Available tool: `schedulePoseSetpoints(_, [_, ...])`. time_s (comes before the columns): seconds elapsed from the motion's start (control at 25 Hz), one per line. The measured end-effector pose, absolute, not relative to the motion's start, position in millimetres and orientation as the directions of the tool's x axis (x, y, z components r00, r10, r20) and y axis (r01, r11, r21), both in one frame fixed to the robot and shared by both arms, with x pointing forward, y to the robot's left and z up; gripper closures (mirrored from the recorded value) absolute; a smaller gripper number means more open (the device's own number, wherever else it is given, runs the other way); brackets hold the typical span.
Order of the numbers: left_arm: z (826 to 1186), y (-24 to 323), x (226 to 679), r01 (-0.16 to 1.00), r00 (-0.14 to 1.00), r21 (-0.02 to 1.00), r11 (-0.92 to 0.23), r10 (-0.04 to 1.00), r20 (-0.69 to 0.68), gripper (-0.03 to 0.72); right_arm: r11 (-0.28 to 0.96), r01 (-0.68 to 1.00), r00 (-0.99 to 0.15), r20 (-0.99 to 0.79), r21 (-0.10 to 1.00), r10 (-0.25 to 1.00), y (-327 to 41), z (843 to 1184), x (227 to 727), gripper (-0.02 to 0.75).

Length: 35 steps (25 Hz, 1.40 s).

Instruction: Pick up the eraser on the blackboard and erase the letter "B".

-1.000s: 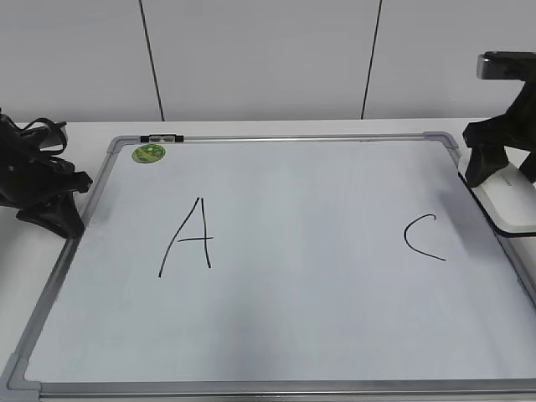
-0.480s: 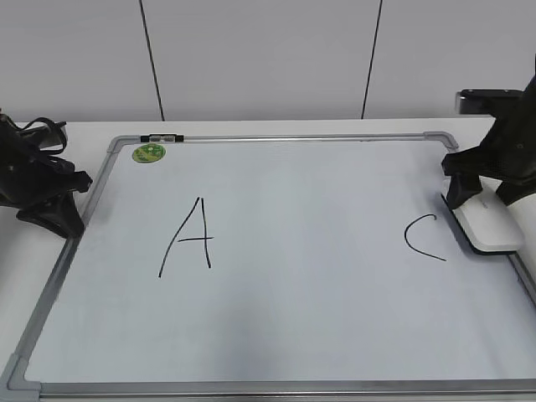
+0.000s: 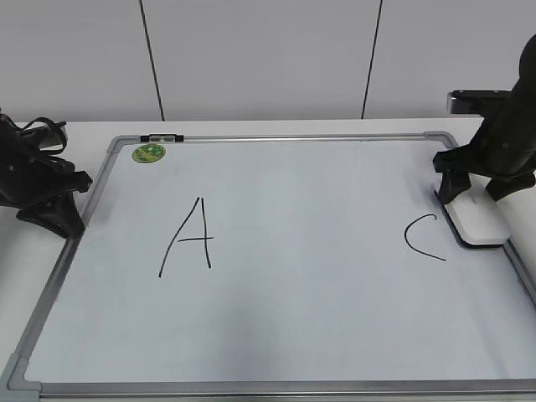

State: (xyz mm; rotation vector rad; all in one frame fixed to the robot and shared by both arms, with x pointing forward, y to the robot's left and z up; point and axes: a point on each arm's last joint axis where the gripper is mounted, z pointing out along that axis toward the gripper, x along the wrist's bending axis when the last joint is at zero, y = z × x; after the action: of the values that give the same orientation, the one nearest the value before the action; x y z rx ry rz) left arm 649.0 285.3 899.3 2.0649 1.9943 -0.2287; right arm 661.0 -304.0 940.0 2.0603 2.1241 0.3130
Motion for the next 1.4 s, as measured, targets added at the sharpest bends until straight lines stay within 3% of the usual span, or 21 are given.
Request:
schedulePoseSetpoints(0.48, [899.3, 285.3, 649.0, 0.997, 0.047, 0.078, -0.025, 0.956, -0.291, 0.629, 0.031, 0.972, -0.037, 0.019, 0.234, 0.999, -304.7, 935.6, 661.7, 0.193])
schedulePoseSetpoints(0.76, [899.3, 285.3, 649.0, 0.997, 0.047, 0.078, -0.025, 0.956, -0.291, 0.629, 0.040, 0.983, -0.043, 0.014, 0.180, 0.999, -305.3, 934.6, 657.9, 0.107])
schedulePoseSetpoints(1.04, [899.3, 285.2, 648.9, 0.997, 0.047, 0.077, -0.025, 0.955, -0.291, 0.612, 0.048, 0.979, -0.050, 0.005, 0.197, 0.999, -306.0, 969.8, 662.6, 0.097])
schedulePoseSetpoints(1.2, [900.6, 285.0, 650.3, 0.997, 0.047, 0.079, -0.025, 0.955, -0.294, 0.539, 0.051, 0.965, -0.052, -0.003, 0.258, 0.999, -306.2, 1010.4, 661.2, 0.097])
schedulePoseSetpoints(1.4, [911.4, 284.5, 657.9, 0.995, 0.065, 0.094, -0.038, 0.952, -0.300, 0.337, 0.053, 0.960, -0.053, -0.006, 0.274, 0.999, -306.2, 1029.3, 655.3, 0.106])
